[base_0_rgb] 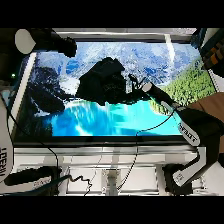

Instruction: Fold the clothes and pants, and hang the long-sleeved shirts on hangers.

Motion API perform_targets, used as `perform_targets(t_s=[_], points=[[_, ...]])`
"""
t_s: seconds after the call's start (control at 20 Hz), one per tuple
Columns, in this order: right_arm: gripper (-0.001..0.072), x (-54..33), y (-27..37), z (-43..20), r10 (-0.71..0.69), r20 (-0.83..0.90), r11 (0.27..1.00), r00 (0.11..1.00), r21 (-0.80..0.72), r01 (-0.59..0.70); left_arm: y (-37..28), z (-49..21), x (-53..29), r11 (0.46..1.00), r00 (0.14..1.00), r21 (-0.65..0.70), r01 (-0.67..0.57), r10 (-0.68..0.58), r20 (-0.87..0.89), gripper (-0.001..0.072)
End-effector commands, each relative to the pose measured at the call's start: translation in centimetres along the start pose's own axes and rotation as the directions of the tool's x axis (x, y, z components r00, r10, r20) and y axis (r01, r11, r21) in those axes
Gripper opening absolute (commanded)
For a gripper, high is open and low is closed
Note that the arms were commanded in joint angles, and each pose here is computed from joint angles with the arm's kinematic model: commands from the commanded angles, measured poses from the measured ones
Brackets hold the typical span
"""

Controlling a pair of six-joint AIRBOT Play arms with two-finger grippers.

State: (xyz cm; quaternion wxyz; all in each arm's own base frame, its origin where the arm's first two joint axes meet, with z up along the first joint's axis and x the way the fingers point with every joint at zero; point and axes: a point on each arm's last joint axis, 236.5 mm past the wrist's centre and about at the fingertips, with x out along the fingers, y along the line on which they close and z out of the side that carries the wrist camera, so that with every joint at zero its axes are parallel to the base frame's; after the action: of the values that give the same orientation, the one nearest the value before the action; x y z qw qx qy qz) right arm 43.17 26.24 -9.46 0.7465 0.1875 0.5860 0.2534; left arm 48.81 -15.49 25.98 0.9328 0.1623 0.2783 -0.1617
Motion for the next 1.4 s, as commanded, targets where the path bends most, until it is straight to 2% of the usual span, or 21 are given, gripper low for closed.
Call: perform_targets(t_s=[0.0, 0.3, 0.5, 0.8, 1.0, 1.15, 1.35], points=[[0.0565, -0.1, -0.6, -0.9, -0.03, -0.05, 1.0, 0.998, 0.001, 0.03, 0.0, 0.0, 0.0, 1.0, 1.0, 0.0, 0.0, 0.0, -0.001, 0.0538], [0.0565, 0.0, -0.6, -0.8, -0.029, -0.043, 1.0, 0.999, 0.004, 0.029, -0.5, -0.8, 1.0, 1.0, 0.999, -0.005, 0.017, -0.017, -0.029, 0.0537], [0.0565, 0.1, -0.6, 1.7, -0.025, 0.061, 0.999, 0.998, 0.033, 0.023, -1.5, -4.1, 3.9, 0.999, 0.989, -0.008, 0.047, -0.047, -0.143, 0.0537], [0.0566, 1.9, -0.3, 2.3, 0.016, 0.028, 0.998, 0.999, 0.066, -0.018, -3.2, -5.3, 5.2, 0.994, 0.979, -0.041, 0.101, -0.106, -0.174, 0.0537], [0.0564, 0.7, 0.6, 3.9, 0.01, 0.038, 1.0, 0.999, -0.004, -0.01, -3.2, -5.4, 5.2, 0.994, 0.978, -0.041, 0.101, -0.107, -0.178, 0.0537], [0.0563, -2.0, -1.7, 3.5, -0.06, -0.051, 0.995, 0.997, -0.078, 0.056, -3.2, -5.7, 5.1, 0.994, 0.976, -0.041, 0.103, -0.109, -0.191, 0.0537], [0.0542, -7.1, -7.1, 2.2, -0.109, -0.181, 0.992, 0.977, -0.077, 0.097, -3.1, -5.7, 4.4, 0.994, 0.975, -0.041, 0.102, -0.108, -0.195, 0.0537]])
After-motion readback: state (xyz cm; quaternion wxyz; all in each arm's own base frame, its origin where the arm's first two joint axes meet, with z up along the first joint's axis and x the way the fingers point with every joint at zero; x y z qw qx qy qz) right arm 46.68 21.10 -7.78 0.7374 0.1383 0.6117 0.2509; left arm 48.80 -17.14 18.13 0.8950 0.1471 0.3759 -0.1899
